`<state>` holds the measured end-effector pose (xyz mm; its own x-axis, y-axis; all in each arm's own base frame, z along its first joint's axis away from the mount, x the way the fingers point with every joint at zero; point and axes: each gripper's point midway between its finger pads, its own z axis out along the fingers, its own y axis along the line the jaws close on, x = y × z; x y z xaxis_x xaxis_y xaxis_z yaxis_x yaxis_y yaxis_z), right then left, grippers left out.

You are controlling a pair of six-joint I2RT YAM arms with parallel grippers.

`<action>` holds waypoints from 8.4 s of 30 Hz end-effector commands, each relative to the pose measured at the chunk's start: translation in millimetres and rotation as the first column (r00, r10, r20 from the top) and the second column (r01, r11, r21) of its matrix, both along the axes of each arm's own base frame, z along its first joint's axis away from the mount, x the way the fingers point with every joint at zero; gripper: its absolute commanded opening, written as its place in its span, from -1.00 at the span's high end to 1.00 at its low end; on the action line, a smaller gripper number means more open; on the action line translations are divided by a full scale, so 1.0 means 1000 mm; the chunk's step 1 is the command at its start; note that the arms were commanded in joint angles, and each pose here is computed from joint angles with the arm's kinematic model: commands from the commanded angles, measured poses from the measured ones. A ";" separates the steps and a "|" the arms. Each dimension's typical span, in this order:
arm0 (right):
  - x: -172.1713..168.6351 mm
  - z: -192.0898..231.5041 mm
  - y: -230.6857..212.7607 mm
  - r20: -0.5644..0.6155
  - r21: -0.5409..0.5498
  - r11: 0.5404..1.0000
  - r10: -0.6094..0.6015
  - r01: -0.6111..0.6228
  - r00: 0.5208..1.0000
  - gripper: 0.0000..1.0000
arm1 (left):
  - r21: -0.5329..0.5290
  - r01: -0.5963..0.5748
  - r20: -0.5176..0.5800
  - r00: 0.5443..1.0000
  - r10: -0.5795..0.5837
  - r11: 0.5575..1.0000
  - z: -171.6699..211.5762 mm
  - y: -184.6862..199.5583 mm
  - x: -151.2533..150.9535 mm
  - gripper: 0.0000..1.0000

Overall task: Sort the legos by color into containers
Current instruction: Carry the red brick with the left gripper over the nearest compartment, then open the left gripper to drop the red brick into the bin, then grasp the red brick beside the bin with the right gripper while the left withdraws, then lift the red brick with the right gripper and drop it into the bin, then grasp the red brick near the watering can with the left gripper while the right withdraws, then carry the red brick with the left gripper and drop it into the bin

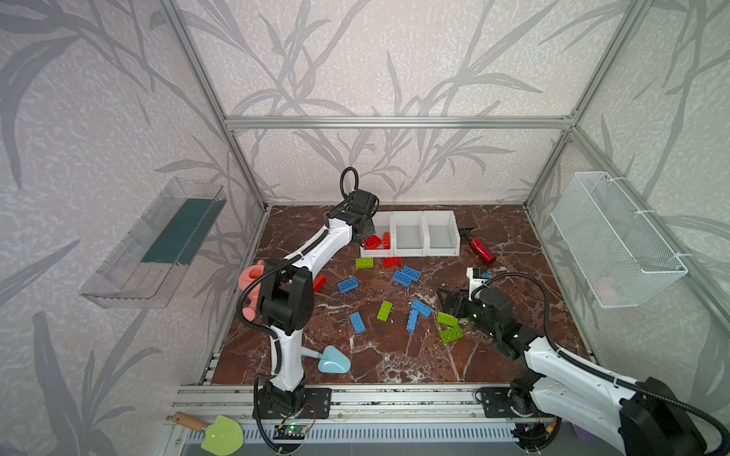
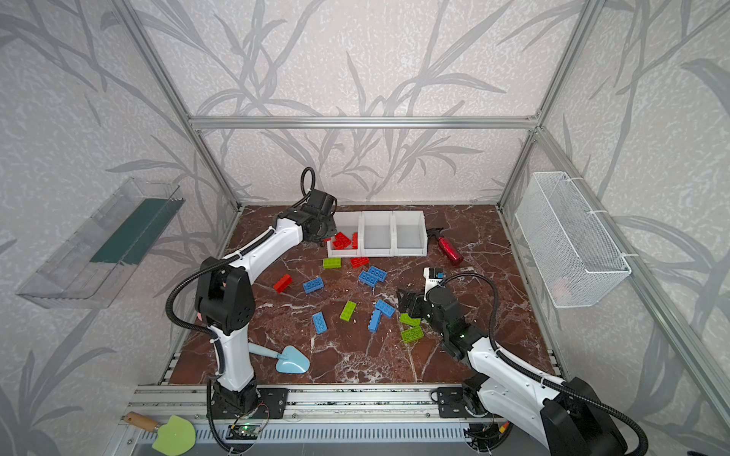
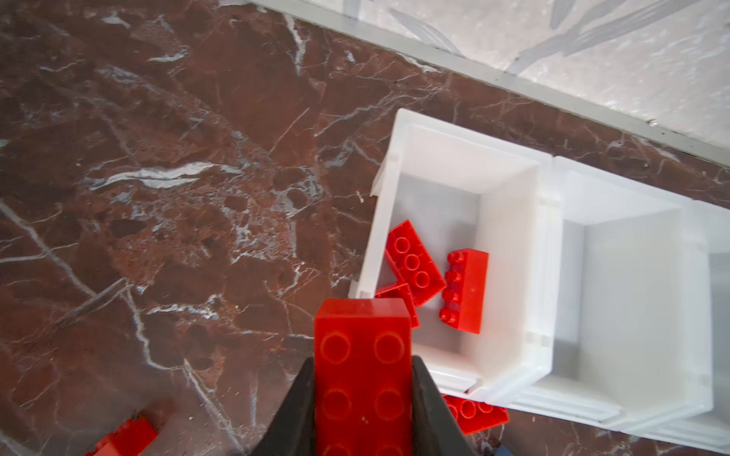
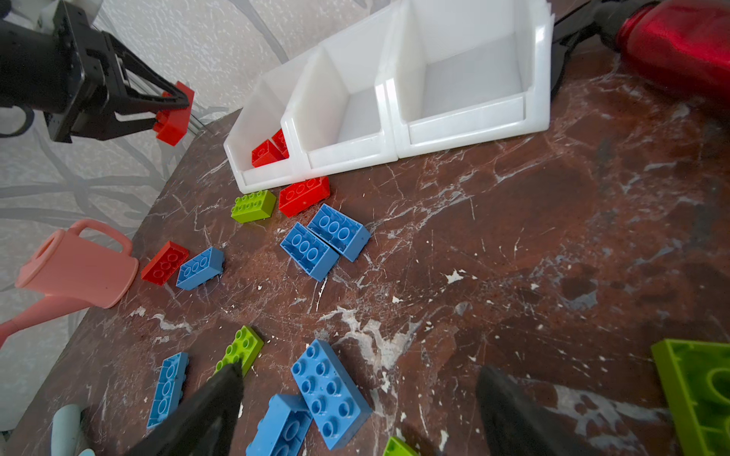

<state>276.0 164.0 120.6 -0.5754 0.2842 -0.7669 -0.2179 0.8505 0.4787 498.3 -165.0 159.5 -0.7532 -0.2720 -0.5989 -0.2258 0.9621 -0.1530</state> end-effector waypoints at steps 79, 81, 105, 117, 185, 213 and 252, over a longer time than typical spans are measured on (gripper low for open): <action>0.138 -0.053 0.168 -0.255 -0.459 0.861 0.109 -0.220 0.961 -0.98 | 0.034 0.197 0.299 0.933 -0.198 0.980 0.088 0.098 -0.267 -0.90; 0.143 -0.058 0.169 -0.262 -0.464 0.857 0.109 -0.224 0.959 -0.98 | 0.023 0.211 0.299 0.931 -0.208 0.977 0.088 0.095 -0.267 -0.90; 0.174 -0.092 0.177 -0.274 -0.505 0.830 0.107 -0.238 0.956 -0.68 | 0.036 0.211 0.296 0.931 -0.213 0.977 0.079 0.097 -0.266 -0.89; 0.159 -0.082 0.177 -0.269 -0.507 0.824 0.128 -0.253 0.955 -0.25 | 0.032 0.215 0.304 0.928 -0.215 0.976 0.080 0.097 -0.268 -0.89; 0.209 0.092 0.193 -0.061 -0.295 0.907 0.297 -0.301 0.953 -0.81 | 0.104 0.018 0.142 0.989 -0.033 0.994 0.057 0.124 -0.261 -0.95; -0.006 0.012 0.069 -0.100 -0.025 0.967 0.249 -0.253 0.963 -0.82 | 0.199 -0.245 -0.217 0.933 0.287 0.949 -0.073 0.156 -0.168 -0.74; -0.002 -0.007 0.076 -0.147 -0.011 0.966 0.254 -0.259 0.956 -0.82 | 0.173 -0.248 -0.363 0.884 0.295 0.953 -0.133 0.159 -0.126 0.20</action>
<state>272.1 236.0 109.2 -0.7386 0.0872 -0.6685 -0.3478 0.8002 0.4886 374.7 -7.2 23.4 -0.8416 -0.4361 -0.3187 -0.4917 0.8627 0.1180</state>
